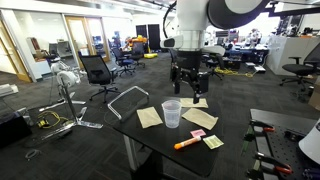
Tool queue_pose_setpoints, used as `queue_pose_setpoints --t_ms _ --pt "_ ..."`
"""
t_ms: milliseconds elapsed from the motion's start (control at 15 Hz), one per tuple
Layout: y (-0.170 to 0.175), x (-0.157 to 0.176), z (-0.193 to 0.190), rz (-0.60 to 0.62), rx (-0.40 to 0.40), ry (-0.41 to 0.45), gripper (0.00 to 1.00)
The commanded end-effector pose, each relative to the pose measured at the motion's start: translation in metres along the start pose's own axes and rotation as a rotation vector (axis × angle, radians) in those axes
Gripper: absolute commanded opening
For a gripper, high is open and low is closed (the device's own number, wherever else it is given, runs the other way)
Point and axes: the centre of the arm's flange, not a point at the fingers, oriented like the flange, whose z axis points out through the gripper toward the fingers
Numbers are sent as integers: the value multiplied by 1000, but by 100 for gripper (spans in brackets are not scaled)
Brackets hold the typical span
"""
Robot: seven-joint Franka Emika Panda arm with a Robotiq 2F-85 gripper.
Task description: Take the orange marker out of the clear cup
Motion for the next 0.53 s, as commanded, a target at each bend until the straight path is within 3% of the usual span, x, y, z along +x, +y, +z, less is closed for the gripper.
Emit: queue_pose_setpoints --t_ms 0,467 --pt "-19 -22 -22 -33 -47 66 100" --pt "-15 -19 -24 -33 -42 52 100"
